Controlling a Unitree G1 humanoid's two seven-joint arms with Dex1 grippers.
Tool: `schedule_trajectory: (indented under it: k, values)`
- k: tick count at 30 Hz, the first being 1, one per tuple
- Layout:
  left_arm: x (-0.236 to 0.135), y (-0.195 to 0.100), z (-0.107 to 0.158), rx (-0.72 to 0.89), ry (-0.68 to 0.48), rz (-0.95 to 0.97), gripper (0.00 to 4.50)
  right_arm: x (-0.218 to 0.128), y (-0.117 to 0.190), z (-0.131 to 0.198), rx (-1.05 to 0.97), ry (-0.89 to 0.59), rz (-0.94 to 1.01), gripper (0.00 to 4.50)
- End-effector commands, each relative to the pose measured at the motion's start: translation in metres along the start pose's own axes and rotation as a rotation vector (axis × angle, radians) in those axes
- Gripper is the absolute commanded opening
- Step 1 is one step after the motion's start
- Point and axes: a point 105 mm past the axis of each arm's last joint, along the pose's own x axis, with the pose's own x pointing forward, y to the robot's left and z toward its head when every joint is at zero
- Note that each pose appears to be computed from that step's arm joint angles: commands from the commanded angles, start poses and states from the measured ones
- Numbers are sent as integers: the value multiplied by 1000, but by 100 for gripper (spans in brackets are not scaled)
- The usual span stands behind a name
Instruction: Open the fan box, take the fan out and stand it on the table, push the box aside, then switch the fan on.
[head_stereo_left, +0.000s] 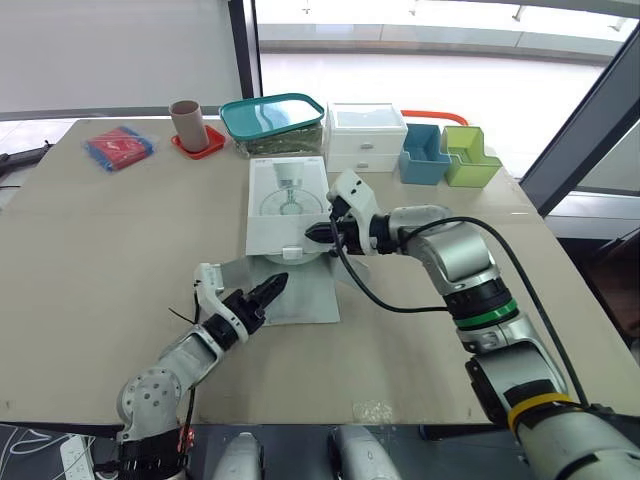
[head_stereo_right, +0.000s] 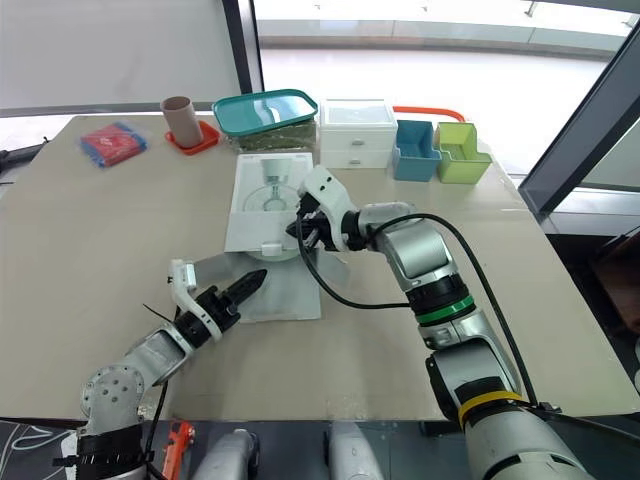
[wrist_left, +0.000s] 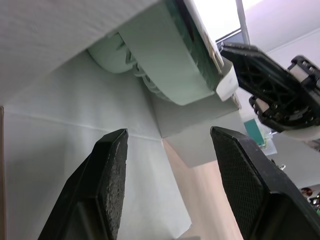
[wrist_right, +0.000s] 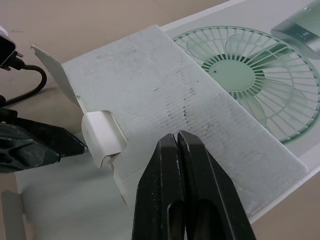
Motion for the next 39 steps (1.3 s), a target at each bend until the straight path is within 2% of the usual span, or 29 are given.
schedule_trajectory:
  k: [1,13,39]
  values:
    - [4,-3,2,-22,-11,-15,282,-7,-2,18,-43,-50,-12,0]
    - [7,-11,-6,-54,31,-62,282,-6,0,19,-52,-52,-12,0]
    - [28,-2,1,-124,-34,-20,282,-6,0,20,-54,-52,-10,0]
